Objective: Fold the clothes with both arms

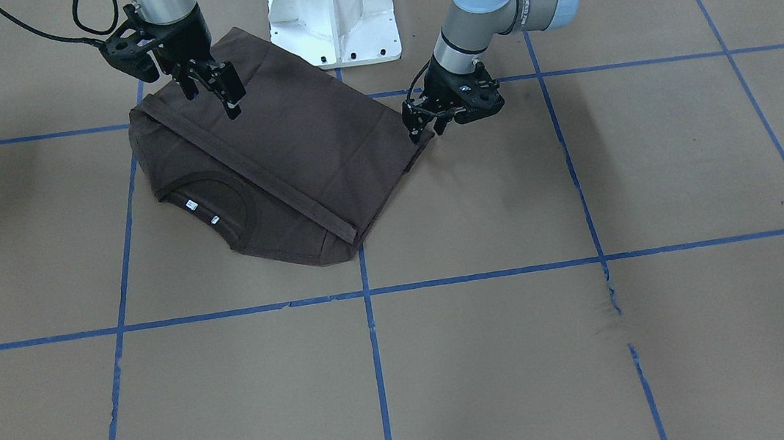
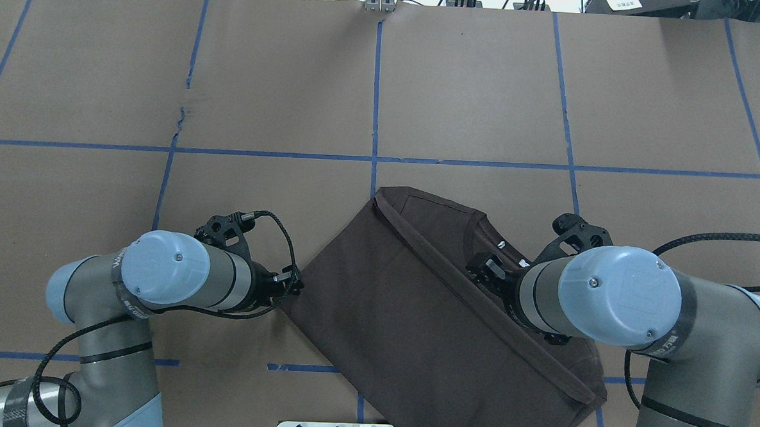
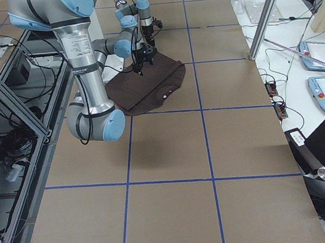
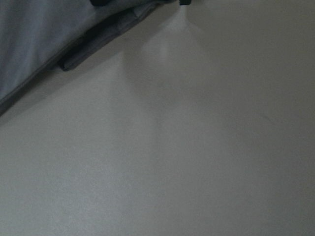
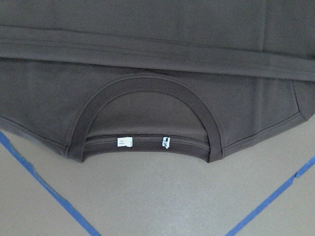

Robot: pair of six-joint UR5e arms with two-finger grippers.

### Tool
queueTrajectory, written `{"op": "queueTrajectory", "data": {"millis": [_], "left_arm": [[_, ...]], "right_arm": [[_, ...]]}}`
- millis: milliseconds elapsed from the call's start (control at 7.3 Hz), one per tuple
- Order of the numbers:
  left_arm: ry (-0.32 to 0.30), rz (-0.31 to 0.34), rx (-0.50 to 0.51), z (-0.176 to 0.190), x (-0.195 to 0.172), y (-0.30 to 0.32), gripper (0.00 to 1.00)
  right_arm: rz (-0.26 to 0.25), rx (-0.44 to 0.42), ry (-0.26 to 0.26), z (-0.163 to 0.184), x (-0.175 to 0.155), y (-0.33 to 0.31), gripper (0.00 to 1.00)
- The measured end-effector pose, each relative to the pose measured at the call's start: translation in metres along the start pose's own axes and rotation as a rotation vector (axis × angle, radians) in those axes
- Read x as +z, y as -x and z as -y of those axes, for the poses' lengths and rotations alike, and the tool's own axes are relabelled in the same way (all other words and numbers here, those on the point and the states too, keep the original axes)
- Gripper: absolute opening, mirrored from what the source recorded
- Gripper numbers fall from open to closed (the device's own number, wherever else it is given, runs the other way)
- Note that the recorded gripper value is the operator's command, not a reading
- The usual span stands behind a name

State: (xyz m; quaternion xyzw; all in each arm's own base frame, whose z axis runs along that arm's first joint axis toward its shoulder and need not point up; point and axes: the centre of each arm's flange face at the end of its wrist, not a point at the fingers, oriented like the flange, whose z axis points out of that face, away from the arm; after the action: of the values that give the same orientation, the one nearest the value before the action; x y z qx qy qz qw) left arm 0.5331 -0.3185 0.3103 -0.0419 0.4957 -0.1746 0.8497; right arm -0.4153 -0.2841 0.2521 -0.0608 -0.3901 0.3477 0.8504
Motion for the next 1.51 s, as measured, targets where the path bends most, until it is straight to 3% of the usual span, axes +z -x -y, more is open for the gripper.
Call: {"op": "queueTrajectory", "data": {"millis": [411,548,958,1506], "left_arm": [[-0.005,0.001,-0.004,-0.002,0.001,0.000,0.07],[-0.005,0.002,-0.006,-0.002,0.002,0.001,0.00],[-0.011,0.000,-0.006,-0.003,-0.004,-0.002,0.00],[-0.025,0.041,0.026,-0.011,-0.052,-0.017,0.00]], "right_arm": [[0.002,0.000,-0.001,0.001,-0.001,0.001,1.00],[0.002,0.001,-0.002,0.002,-0.001,0.001,1.00],[0.001,0.004,-0.007,0.004,0.001,0.002,1.00],[0.003,0.010,-0.014,0.009,0.001,0.004,1.00]]}}
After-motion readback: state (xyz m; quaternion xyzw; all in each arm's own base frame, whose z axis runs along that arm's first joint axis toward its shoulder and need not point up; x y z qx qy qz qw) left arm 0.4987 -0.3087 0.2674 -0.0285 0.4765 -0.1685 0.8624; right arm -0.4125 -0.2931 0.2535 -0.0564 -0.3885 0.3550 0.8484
